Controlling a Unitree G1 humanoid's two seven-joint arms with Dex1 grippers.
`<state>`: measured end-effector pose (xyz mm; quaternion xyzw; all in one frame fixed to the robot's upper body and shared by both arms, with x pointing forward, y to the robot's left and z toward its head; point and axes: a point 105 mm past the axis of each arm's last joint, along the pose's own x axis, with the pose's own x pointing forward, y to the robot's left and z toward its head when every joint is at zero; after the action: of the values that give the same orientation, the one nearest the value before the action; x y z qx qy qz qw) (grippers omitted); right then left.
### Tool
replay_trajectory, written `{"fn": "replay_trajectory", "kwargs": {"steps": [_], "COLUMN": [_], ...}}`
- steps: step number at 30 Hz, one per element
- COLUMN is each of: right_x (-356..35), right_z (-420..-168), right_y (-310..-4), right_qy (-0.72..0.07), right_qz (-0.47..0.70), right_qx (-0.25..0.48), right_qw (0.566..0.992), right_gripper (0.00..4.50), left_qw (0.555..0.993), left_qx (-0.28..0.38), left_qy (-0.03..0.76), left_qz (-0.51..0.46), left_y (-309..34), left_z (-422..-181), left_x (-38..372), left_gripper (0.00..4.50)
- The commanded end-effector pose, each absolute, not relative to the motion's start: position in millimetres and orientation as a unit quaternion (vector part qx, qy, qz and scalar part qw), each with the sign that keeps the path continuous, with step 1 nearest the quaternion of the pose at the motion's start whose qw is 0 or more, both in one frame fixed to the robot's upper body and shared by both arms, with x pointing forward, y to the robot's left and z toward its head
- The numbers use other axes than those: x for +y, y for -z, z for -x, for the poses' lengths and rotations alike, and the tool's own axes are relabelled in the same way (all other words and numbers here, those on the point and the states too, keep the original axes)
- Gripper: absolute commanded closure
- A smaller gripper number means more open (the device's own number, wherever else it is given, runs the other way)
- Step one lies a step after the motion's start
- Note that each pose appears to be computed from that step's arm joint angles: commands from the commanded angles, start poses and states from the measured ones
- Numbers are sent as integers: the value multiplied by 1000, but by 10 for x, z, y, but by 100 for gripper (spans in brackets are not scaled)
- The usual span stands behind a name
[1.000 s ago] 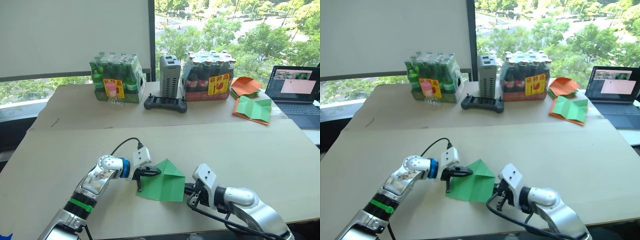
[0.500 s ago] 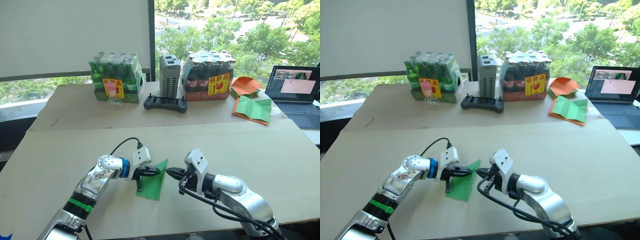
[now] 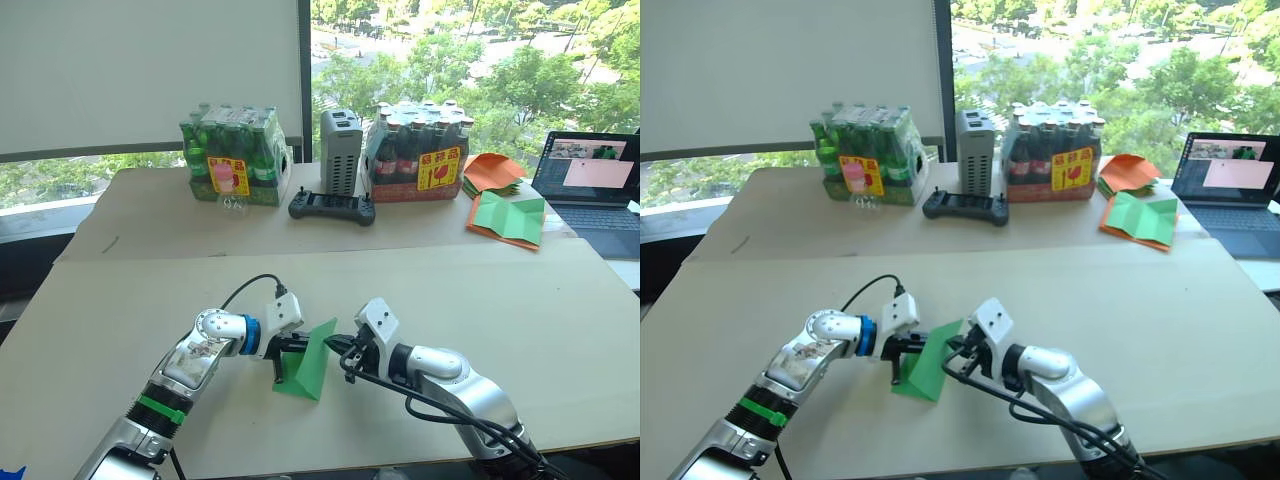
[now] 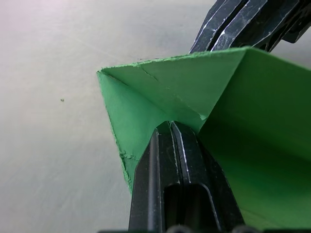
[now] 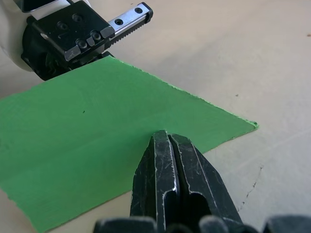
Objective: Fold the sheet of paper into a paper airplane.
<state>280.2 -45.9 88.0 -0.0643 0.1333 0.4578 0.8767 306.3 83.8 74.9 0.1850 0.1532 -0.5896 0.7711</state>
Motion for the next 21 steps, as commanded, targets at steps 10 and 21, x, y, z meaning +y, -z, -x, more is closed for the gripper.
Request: {"fn": "replay_trajectory", "kwargs": {"steps": [10, 21], "right_x": [-353, -217], "right_z": [-2864, -2918], "right_y": [-962, -933], "right_qy": [-462, -475], "right_qz": [74, 79], "right_qx": [105, 103], "right_qw": [878, 870], "right_gripper": [450, 450], "left_qw": [793, 810], "left_qx": [181, 188], "left_qy": [563, 535], "left_qz": [-148, -148], "left_y": [-714, -723], "left_z": [-2995, -2993], "left_x": [996, 1136], "left_gripper": [448, 448]}}
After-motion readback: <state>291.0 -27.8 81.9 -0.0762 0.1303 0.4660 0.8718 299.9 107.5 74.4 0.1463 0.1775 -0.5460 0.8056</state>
